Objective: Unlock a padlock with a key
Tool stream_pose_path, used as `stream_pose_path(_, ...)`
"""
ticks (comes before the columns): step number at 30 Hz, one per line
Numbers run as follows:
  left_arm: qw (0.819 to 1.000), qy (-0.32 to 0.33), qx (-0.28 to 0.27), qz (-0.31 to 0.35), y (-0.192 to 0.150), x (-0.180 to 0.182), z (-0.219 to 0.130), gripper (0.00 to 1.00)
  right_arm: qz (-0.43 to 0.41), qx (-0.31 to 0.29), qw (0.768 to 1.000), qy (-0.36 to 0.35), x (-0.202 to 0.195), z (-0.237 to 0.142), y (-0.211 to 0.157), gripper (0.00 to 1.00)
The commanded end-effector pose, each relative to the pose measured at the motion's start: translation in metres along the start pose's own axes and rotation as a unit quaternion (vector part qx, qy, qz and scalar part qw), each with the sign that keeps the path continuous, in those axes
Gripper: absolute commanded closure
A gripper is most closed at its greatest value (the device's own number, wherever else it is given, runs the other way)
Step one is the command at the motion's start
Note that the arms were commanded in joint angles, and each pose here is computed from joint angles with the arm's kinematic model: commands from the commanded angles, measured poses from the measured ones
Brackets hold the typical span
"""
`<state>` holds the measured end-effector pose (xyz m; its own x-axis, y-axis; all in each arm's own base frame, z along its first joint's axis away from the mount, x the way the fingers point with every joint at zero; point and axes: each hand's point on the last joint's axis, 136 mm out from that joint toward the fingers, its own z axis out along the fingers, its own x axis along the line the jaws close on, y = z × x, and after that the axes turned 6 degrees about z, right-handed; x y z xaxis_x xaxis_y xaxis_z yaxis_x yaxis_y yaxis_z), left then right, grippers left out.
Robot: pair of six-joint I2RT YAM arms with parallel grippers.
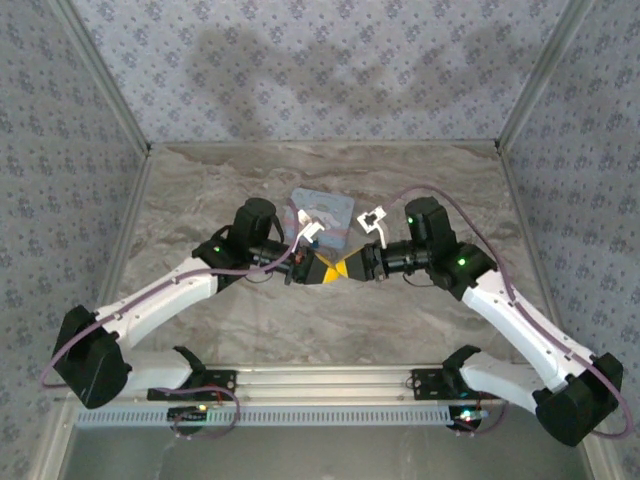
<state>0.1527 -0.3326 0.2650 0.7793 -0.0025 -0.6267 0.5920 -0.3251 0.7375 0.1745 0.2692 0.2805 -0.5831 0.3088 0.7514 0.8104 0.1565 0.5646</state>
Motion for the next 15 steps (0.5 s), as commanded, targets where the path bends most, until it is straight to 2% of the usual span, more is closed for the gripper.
stream_pose_path(1,1.0,-0.02,0.006,0.018,0.006,-0.012,-0.001,1.0,-0.015,0.002,1.0,0.013,0.011,-0.002,0.004,0.81)
stream_pose_path(2,1.0,-0.019,0.007,0.018,0.006,-0.012,-0.001,1.0,-0.016,0.002,1.0,0.013,0.011,-0.002,0.004,0.88)
stream_pose_path(4,1.0,-0.018,0.009,0.018,0.005,-0.012,-0.001,1.0,-0.018,0.002,1.0,0.012,0.011,-0.002,0.003,0.94)
stream_pose_path(6,1.0,-0.01,0.008,0.018,0.005,-0.01,-0.002,1.0,-0.021,0.0,1.0,0.006,0.009,-0.002,0.003,0.99)
stream_pose_path(8,1.0,0.005,0.003,0.019,0.006,-0.006,-0.004,0.99,-0.025,-0.01,1.0,-0.002,0.008,-0.004,0.004,1.0)
stream_pose_path(11,0.998,0.047,-0.031,0.016,0.015,0.007,-0.015,0.8,-0.039,-0.059,0.997,-0.026,0.004,-0.011,0.017,1.0)
stream_pose_path(12,0.997,0.059,-0.053,0.014,0.021,0.01,-0.021,0.78,-0.044,-0.081,0.995,-0.035,0.003,-0.014,0.023,1.0)
stream_pose_path(15,0.983,0.116,-0.141,-0.001,0.039,0.029,-0.044,0.58,-0.052,-0.172,0.981,-0.066,-0.004,-0.028,0.045,1.0)
